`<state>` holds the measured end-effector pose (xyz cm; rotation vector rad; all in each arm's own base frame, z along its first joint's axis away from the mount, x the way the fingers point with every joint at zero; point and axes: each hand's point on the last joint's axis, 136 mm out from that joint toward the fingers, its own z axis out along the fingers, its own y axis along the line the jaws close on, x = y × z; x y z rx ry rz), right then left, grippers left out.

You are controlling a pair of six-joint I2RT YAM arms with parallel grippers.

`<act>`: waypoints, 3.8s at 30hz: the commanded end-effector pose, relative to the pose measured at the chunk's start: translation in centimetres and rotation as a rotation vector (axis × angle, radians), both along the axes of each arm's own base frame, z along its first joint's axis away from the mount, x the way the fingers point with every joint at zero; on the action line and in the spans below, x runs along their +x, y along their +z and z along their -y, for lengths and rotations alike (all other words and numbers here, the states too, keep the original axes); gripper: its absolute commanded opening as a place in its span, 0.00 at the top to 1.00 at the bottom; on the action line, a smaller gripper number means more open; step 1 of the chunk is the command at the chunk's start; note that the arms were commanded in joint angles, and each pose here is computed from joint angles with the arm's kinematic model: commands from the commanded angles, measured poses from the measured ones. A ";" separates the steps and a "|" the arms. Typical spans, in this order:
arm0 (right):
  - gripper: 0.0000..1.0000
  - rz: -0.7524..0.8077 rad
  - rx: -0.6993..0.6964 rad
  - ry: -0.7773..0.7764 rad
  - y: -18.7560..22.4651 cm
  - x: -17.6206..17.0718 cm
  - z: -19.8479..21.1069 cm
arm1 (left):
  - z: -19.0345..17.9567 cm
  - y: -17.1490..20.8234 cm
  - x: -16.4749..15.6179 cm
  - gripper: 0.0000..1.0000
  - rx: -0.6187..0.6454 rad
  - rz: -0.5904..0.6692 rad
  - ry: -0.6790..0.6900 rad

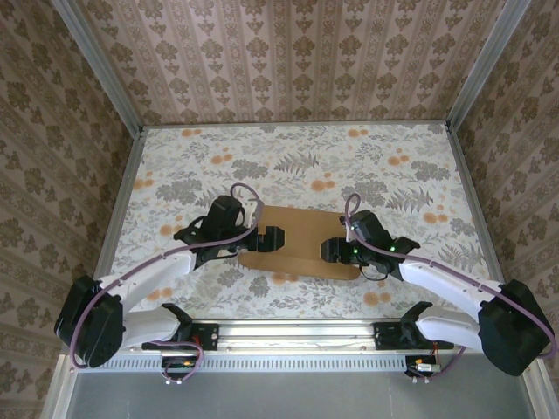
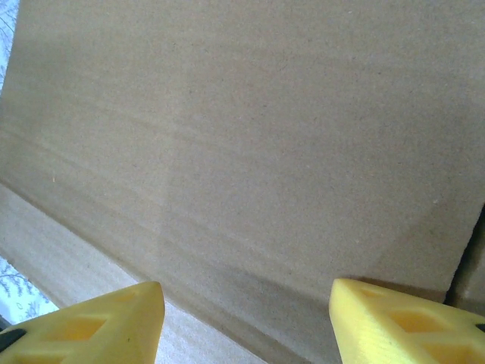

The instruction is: Fold the paper box

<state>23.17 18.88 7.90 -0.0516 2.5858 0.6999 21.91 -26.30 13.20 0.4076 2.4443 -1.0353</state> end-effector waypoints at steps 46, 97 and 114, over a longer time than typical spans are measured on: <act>0.00 0.136 0.081 -0.088 5.3 -1.4 2.2 | -1.8 -0.6 -0.4 0.00 -0.140 0.045 0.058; 0.00 -0.001 -0.008 -0.214 0.1 -1.9 4.9 | -8.8 -4.6 0.2 0.00 0.200 -0.016 0.233; 0.00 -0.046 0.029 -0.148 -1.4 -1.6 3.1 | -5.1 -4.8 1.1 0.00 0.118 -0.050 0.075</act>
